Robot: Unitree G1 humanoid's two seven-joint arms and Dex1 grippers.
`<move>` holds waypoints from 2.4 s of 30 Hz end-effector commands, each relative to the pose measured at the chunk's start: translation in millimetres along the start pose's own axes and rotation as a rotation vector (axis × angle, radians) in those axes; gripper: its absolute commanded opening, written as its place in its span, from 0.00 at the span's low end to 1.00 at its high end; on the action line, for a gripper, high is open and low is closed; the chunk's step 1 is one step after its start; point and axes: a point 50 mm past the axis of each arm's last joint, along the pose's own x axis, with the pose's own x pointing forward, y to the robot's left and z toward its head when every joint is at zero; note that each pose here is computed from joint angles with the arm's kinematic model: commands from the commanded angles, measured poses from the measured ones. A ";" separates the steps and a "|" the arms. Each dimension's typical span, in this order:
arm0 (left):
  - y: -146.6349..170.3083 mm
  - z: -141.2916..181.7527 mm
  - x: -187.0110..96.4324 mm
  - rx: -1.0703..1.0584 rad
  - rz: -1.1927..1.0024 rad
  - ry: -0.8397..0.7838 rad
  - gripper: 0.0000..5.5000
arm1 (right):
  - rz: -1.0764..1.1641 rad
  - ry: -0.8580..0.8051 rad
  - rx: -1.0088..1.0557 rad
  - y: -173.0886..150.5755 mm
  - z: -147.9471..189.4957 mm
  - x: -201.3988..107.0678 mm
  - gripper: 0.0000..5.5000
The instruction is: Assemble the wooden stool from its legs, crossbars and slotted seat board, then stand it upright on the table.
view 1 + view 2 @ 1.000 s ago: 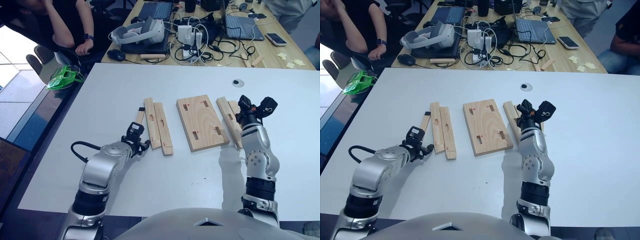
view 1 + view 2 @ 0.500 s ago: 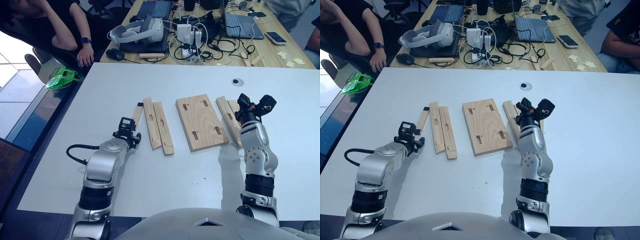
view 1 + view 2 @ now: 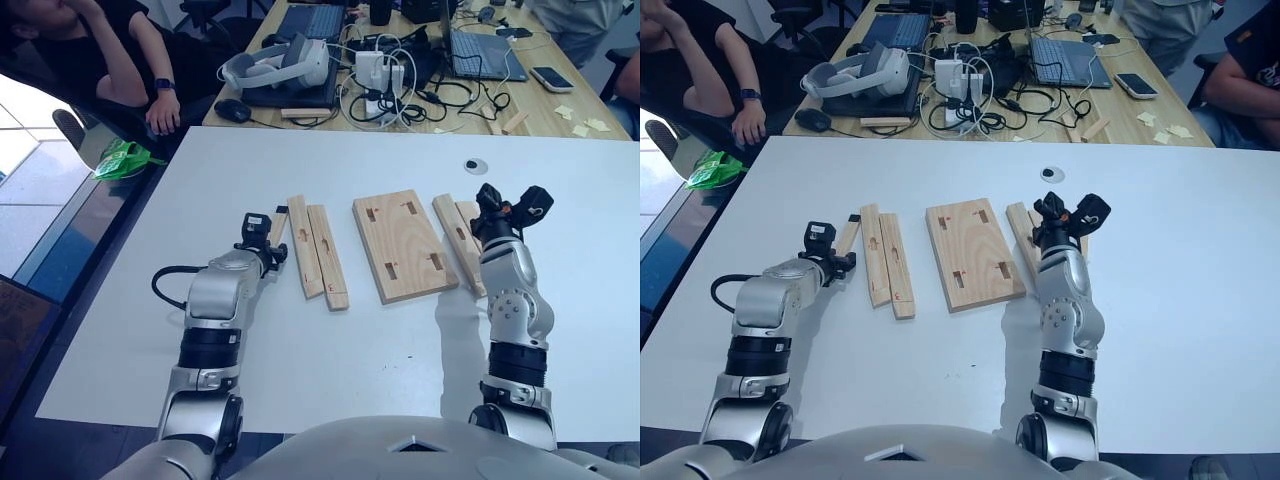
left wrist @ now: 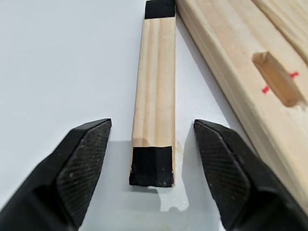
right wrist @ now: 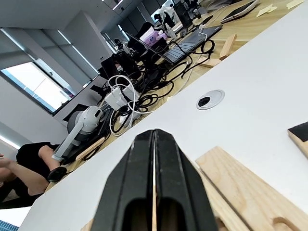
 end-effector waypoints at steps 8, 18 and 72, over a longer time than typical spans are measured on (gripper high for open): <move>0.2 -58.3 5.1 0.013 -0.073 0.298 0.38 | -0.062 -0.078 0.187 11.3 24.4 21.2 0.00; 7.9 -55.5 10.4 0.042 -0.072 0.279 0.23 | -0.033 -0.081 0.163 16.9 24.0 21.1 0.00; -76.5 100.1 -80.0 0.649 -0.525 -1.315 0.23 | 0.985 0.258 0.036 134.2 69.3 -17.6 0.45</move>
